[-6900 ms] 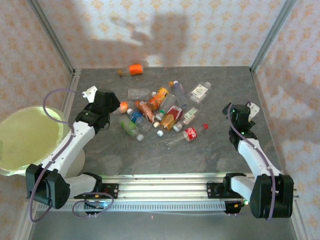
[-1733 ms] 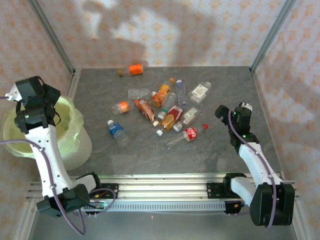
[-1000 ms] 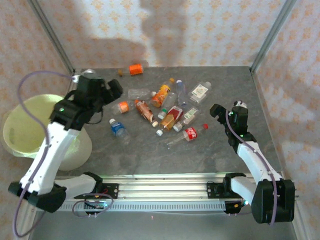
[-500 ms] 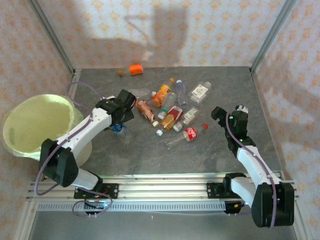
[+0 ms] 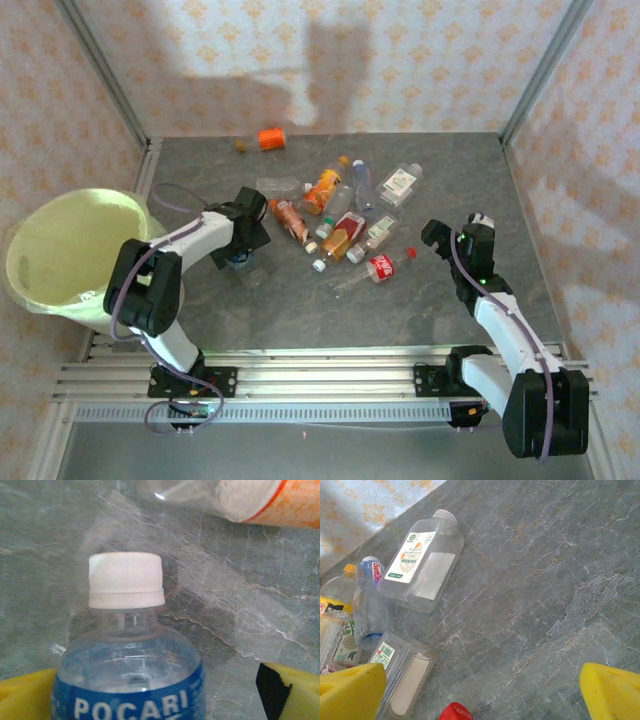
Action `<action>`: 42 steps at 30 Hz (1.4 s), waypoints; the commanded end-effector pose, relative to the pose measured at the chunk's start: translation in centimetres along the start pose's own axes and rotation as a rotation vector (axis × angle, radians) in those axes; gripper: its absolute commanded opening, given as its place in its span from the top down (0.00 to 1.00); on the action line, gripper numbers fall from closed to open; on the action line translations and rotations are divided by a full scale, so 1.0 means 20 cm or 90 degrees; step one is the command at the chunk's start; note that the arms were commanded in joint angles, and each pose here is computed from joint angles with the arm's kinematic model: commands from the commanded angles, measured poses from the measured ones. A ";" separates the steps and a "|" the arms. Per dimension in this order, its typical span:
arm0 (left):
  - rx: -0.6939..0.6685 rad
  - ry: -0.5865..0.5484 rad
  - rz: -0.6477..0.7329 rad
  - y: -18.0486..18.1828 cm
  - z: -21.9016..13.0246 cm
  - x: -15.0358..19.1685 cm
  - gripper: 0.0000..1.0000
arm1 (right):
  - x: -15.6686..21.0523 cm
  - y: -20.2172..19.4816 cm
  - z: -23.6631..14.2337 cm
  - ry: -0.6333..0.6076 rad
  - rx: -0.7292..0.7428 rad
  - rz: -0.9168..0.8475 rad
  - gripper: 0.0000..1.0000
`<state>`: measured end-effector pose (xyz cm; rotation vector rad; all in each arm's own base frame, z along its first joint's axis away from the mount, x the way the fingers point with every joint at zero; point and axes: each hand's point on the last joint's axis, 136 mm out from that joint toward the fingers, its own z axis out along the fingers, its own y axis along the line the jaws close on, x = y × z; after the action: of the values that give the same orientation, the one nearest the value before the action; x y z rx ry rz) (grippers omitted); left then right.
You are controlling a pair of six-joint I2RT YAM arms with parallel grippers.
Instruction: Put the plastic bottles in the bin
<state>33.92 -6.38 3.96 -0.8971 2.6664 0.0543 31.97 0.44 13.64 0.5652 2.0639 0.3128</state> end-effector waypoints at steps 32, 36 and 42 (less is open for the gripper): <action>0.304 -0.254 0.144 -0.21 -0.89 -0.21 0.44 | -0.09 0.26 -0.07 -0.007 -0.139 -0.017 0.00; 0.334 -0.302 0.174 -0.21 -1.15 -0.29 0.43 | -0.09 0.42 -0.12 0.018 -0.224 -0.037 0.00; 0.303 -0.430 0.119 -0.07 -1.52 -0.49 0.42 | -0.15 0.55 -0.20 0.008 -0.272 -0.036 0.00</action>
<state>34.46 -8.81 32.61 -0.3555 2.0561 -0.3207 32.80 7.35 19.23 0.2930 2.0198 0.6394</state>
